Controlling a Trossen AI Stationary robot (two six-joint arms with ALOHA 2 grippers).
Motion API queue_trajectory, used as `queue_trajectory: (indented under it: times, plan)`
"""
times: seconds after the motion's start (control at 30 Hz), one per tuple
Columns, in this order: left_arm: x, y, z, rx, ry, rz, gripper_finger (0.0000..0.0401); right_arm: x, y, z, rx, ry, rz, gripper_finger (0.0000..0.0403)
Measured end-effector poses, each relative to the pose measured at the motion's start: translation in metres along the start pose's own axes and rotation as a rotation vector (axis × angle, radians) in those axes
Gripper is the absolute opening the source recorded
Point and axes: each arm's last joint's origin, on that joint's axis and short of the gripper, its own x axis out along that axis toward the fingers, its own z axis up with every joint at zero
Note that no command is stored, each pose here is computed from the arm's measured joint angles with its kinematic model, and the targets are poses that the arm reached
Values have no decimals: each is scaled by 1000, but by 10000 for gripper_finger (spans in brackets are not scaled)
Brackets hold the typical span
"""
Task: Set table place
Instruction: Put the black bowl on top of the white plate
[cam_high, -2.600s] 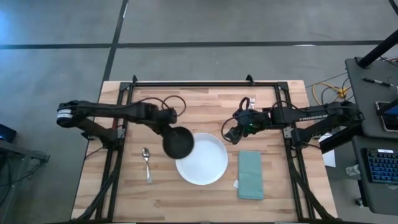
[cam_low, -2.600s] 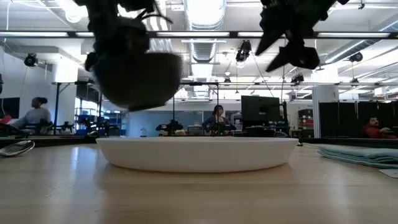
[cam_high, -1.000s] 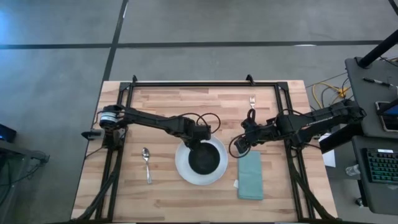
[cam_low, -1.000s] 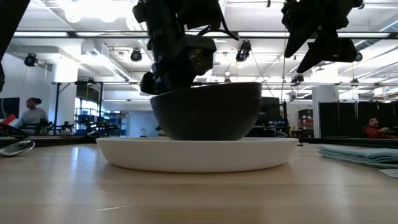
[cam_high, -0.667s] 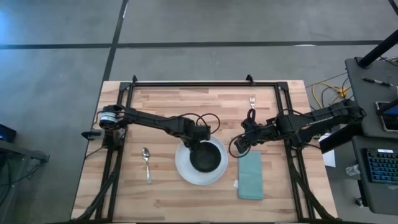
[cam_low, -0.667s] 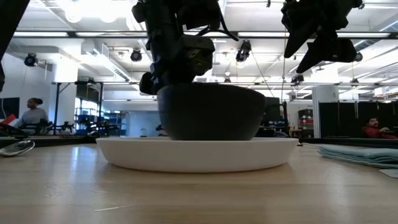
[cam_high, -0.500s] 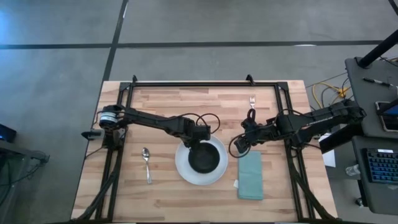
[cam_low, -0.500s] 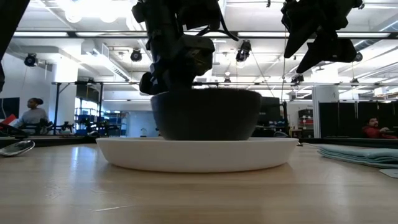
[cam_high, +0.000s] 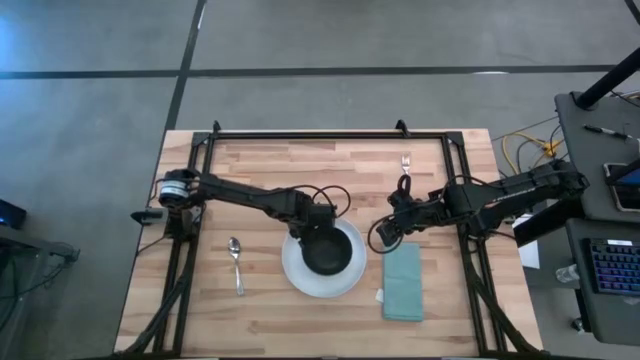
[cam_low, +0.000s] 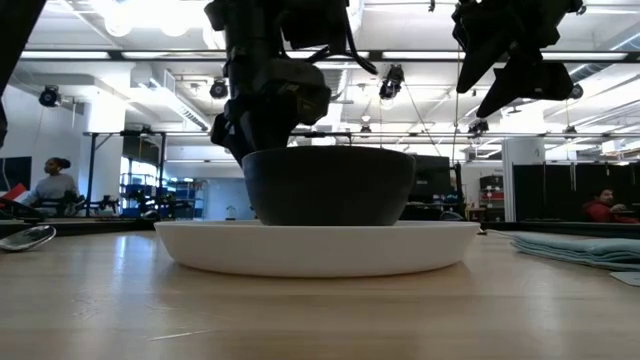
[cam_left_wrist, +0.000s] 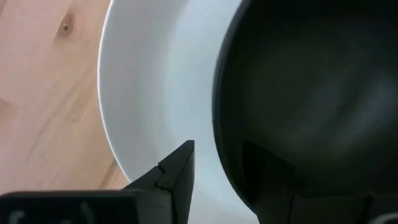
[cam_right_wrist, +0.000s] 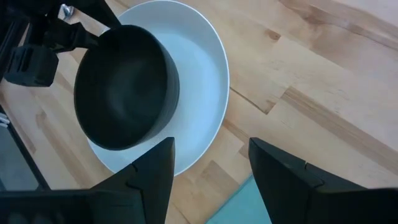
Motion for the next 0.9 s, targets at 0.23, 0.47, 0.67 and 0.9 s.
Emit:
queue_trajectory:
  times: [0.23, 0.47, 0.67, 0.9]
  plan:
    - [-6, -5, -4, 14, -6, -17, 118, 0, 0, 0, 1, -2, 2, 199]
    - [-11, -9, -12, 30, 11, -14, 118, 0, 0, 0, 3, -2, 5, 199]
    - [-16, -17, -19, 37, 3, -29, 118, 5, 5, -5, -4, 36, 27, 199]
    - [-43, -26, -32, 56, -63, -71, 118, 43, 20, -15, -46, 89, 13, 198]
